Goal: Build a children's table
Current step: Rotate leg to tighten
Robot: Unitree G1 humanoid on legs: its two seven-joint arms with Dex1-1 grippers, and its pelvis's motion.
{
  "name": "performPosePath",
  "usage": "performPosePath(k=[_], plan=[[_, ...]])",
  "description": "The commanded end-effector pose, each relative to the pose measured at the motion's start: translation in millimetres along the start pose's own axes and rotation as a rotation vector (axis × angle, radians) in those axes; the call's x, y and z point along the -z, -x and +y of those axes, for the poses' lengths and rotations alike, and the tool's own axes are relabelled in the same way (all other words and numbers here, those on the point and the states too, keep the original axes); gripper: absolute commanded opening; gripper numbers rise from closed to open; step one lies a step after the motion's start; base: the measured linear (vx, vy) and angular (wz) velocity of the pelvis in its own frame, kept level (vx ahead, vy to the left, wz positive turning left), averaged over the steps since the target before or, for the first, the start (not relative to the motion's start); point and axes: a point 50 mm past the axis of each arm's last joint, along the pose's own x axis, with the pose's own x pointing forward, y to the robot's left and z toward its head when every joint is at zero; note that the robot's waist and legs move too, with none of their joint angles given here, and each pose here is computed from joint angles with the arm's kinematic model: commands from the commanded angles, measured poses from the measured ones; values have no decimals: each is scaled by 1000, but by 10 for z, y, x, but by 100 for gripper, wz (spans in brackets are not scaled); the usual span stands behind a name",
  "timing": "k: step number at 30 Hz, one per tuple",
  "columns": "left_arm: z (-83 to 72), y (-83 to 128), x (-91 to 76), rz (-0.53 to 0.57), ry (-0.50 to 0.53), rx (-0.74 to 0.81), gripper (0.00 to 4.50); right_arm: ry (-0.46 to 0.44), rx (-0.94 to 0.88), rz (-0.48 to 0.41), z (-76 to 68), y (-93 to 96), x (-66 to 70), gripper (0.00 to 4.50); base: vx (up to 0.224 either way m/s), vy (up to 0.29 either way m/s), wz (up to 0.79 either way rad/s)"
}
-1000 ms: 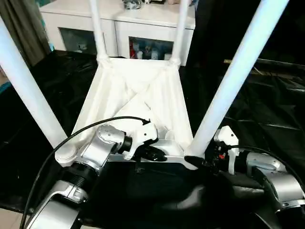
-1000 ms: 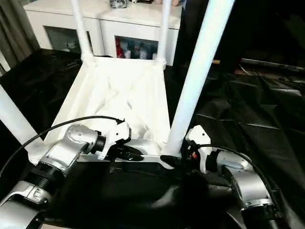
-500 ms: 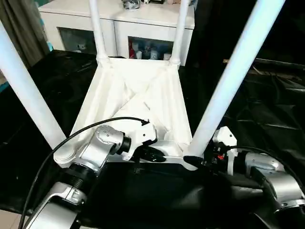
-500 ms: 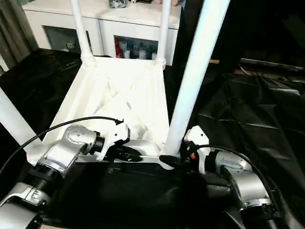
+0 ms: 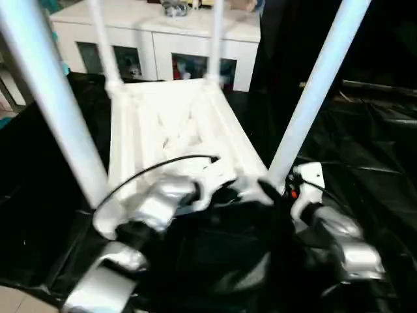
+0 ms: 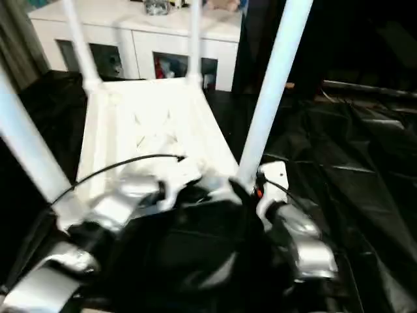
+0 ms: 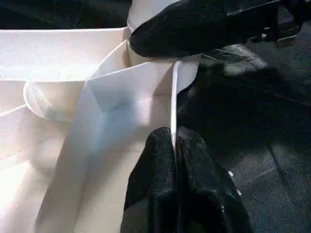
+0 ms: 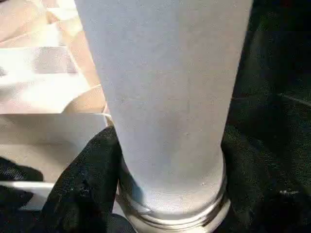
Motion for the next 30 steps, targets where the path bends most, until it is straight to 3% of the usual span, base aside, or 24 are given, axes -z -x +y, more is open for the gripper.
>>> performPosePath(k=[1, 4, 6, 8, 12, 13, 14, 17, 24, 30], plan=[[-177, -205, -56, -35, 21, 38, 0, 41, -149, 65, 387, -103, 118, 268, 0, 0, 0], [-184, -219, -44, -31, 19, 43, 0, 74, -179, 48, 453, -123, 94, 268, 0, 0, 0], [-163, -186, -30, -39, 32, 49, 0, 10, -188, 16, 380, -116, 22, 323, 0, 0, 0], [-159, -165, -22, -44, 32, 62, 0, 12, -200, 10, 346, -107, -6, 339, 0, 0, 0], [-135, -45, 67, -28, 37, 135, 0, 116, -327, 21, 236, -17, -112, 381, 0, 0, 0], [-133, -38, 73, -26, 37, 138, 0, 123, -334, 21, 231, -10, -115, 381, 0, 0, 0], [-104, 71, 142, 0, 28, 180, 0, 217, -415, 35, 146, 85, -154, 381, 0, 0, 0], [-79, 194, 198, 19, 27, 229, 0, 279, -484, 60, 44, 186, -186, 381, 0, 0, 0], [-60, 533, 293, 16, 53, 377, 0, 343, -694, 131, -101, 434, -274, 381, 0, 0, 0], [-63, 595, 306, 7, 79, 387, 0, 353, -771, 168, -68, 464, -262, 381, 0, 0, 0]])
